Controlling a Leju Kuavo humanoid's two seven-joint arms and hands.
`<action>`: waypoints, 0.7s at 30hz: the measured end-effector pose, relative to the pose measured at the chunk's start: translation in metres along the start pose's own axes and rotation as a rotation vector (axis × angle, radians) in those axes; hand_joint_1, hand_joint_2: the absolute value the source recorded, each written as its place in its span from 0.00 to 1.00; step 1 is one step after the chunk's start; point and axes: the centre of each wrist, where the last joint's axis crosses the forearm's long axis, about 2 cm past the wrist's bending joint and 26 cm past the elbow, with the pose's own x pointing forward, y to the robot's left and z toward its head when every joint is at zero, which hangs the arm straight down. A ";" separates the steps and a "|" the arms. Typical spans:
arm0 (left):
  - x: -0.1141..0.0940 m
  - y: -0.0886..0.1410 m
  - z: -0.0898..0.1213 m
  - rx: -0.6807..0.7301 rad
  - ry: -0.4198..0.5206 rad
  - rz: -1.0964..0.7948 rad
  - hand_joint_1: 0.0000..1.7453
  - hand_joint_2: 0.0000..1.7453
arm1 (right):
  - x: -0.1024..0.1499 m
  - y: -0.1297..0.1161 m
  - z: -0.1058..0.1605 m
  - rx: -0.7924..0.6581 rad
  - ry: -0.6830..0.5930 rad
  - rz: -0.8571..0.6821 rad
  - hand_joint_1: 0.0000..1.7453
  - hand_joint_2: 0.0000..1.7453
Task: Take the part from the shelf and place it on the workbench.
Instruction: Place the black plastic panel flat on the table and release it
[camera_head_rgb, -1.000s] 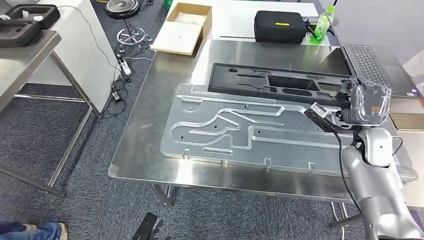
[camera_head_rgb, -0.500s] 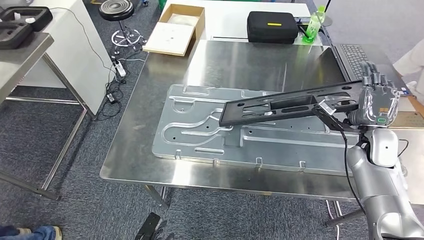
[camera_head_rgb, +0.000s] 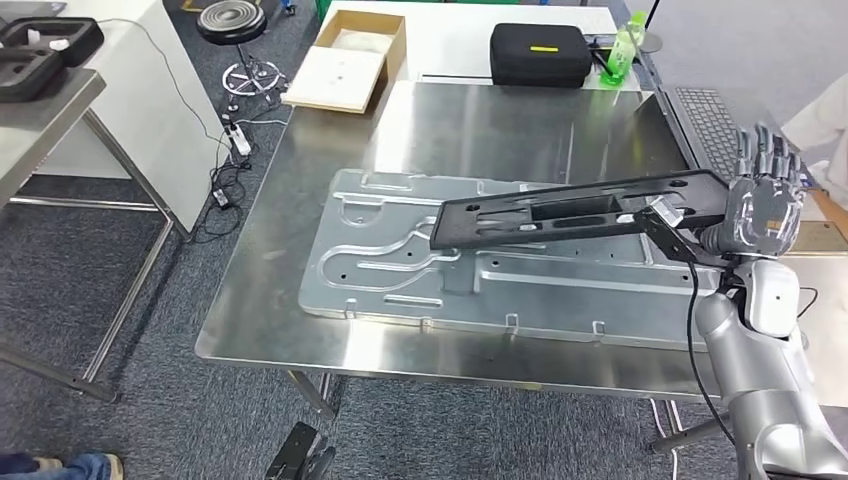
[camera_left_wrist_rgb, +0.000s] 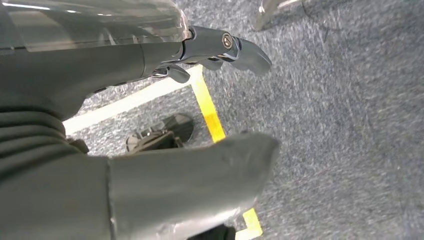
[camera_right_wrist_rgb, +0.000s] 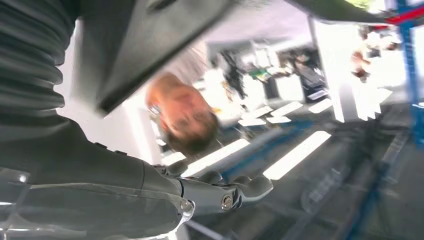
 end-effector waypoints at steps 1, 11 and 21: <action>0.000 0.000 0.000 0.000 0.000 0.001 0.00 0.00 | -0.001 0.000 0.000 0.009 0.011 -0.017 0.00 1.00; -0.001 0.000 0.001 0.007 0.003 0.012 0.00 0.00 | -0.003 0.006 -0.010 0.225 0.258 -0.429 0.00 1.00; -0.001 0.004 0.000 0.018 0.001 0.018 0.00 0.00 | -0.023 0.012 -0.026 0.274 0.484 -0.764 0.00 1.00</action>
